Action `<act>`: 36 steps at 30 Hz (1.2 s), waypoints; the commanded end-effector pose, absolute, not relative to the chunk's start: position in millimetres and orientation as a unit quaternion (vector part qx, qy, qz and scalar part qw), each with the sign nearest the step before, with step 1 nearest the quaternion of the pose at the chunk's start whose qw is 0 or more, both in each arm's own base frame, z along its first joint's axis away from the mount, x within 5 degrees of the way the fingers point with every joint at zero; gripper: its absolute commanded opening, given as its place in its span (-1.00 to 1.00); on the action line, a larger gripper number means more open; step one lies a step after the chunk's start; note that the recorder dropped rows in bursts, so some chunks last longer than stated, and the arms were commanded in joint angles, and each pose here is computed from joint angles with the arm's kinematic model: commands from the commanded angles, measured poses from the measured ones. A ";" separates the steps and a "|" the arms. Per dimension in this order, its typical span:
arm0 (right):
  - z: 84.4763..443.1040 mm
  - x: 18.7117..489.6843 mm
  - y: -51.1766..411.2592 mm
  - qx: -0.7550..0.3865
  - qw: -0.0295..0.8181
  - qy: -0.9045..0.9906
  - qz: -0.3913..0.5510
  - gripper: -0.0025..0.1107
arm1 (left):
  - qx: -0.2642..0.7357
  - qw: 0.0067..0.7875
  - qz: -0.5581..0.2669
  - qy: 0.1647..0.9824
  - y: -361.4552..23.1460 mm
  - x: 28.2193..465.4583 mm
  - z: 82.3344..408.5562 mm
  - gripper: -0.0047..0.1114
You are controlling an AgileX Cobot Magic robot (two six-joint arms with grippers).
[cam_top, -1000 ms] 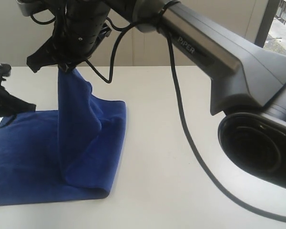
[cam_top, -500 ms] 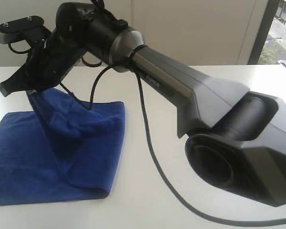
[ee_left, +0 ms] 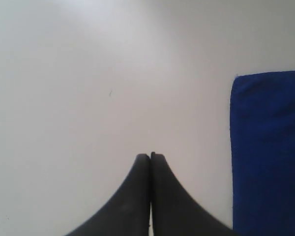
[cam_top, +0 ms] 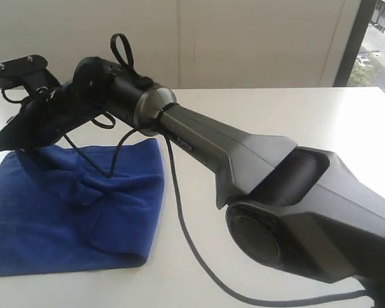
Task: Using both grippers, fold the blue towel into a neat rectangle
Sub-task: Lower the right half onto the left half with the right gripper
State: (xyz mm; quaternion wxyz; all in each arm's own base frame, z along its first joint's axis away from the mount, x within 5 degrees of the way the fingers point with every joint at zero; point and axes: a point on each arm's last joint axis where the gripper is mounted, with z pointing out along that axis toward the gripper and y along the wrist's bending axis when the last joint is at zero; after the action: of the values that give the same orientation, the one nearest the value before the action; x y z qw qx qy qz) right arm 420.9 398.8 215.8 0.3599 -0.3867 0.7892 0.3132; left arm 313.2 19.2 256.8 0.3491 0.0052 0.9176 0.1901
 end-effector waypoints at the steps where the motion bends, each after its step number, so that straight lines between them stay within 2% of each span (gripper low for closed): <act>1: 213.5 423.9 397.1 -0.409 0.374 0.778 0.295 0.46 | 0.005 0.335 0.187 0.924 19.5 307.2 257.2 -0.92; 2: 221.5 425.5 391.1 -0.411 0.377 0.783 0.274 0.53 | 0.010 0.330 0.182 0.926 18.4 306.7 256.3 -0.92; 5: 255.3 433.4 354.6 -0.413 0.375 0.816 0.154 0.34 | 0.011 0.328 0.163 0.930 15.3 306.6 254.9 -0.92; 7: 266.4 438.8 334.7 -0.419 0.369 0.824 0.101 0.31 | 0.009 0.334 0.155 0.930 14.1 307.6 255.2 -0.92; 10: 281.9 448.4 306.6 -0.399 0.365 0.838 0.080 0.31 | 0.002 0.342 0.139 0.929 11.7 308.7 255.3 -0.92; 14: 287.2 455.2 282.9 -0.385 0.338 0.852 0.104 0.31 | 0.011 0.339 0.119 0.933 7.5 308.5 253.9 -0.92; 16: 279.1 456.0 277.5 -0.390 0.311 0.862 0.094 0.26 | 0.011 0.335 0.108 0.936 5.7 308.0 253.0 -0.92; 17: 272.1 457.3 273.4 -0.398 0.292 0.866 0.083 0.17 | 0.009 0.333 0.102 0.937 4.8 307.7 252.5 -0.92; 19: 251.8 460.7 268.8 -0.407 0.252 0.874 0.079 -0.10 | 0.012 0.328 0.088 0.940 1.3 307.0 251.4 -0.92; 21: 232.1 463.2 270.1 -0.423 0.226 0.873 0.091 -0.47 | 0.030 0.320 0.066 0.944 -8.3 305.8 249.9 -0.92; 24: 210.8 466.5 275.3 -0.427 0.214 0.872 0.111 -0.91 | 0.076 0.307 0.037 0.948 -26.1 302.9 247.8 -0.92; 29: 177.2 474.5 277.2 -0.423 0.202 0.877 0.109 -0.96 | 0.123 0.292 0.008 0.948 -47.8 297.9 246.0 -0.92; 36: 134.8 479.0 270.7 -0.422 0.156 0.888 0.096 -0.96 | 0.131 0.289 -0.002 0.948 -56.7 296.0 245.7 -0.92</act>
State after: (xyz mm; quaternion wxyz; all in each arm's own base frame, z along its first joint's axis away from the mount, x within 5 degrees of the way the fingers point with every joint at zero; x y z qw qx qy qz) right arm 475.5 278.9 143.1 0.1682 -0.4208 0.8853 0.1044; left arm 300.3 -53.2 245.3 0.2968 0.1288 0.9462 0.0044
